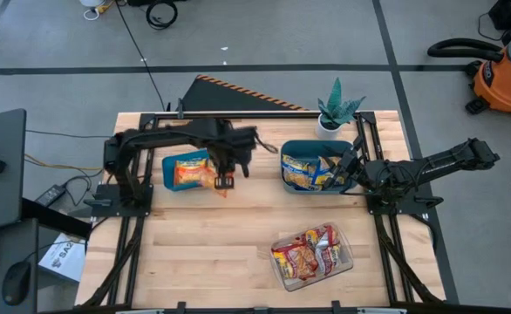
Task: Sort Maruchan noodles
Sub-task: Put the orange noodle pack into the blue bin, then return to Home Position
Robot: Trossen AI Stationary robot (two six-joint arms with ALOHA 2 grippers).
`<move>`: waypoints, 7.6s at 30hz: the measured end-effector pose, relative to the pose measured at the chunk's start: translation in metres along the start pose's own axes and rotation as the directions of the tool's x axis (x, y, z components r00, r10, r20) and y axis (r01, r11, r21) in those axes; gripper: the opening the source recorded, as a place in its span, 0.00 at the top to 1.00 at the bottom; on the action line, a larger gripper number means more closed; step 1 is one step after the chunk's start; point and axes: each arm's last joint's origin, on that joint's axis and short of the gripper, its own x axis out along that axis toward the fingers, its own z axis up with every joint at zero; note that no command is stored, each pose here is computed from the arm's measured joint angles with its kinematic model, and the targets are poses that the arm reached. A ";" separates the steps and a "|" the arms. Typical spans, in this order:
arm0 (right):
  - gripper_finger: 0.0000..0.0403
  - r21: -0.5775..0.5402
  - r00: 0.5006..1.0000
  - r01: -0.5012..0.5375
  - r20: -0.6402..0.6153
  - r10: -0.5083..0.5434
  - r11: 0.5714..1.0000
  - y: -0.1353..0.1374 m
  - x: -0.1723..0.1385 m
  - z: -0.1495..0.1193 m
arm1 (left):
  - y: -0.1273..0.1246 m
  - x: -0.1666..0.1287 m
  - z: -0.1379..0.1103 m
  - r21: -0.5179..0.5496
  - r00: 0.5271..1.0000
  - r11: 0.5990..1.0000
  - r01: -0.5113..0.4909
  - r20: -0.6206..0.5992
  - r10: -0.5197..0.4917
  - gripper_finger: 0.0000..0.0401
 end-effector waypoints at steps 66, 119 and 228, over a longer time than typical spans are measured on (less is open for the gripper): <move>0.75 0.009 1.000 -0.013 -0.013 0.013 1.000 0.001 0.000 -0.002 | 0.054 0.044 -0.138 -0.547 0.995 0.832 -0.089 -0.008 0.101 0.68; 0.85 0.355 0.913 -0.366 0.316 0.259 0.860 -0.061 -0.052 -0.008 | -0.022 0.044 -0.235 -0.120 0.170 0.992 -0.036 0.978 0.124 0.97; 0.85 0.352 0.913 -0.366 0.316 0.258 0.861 -0.061 -0.053 -0.008 | -0.037 0.091 -0.272 -0.099 0.065 0.909 0.404 0.995 0.079 0.94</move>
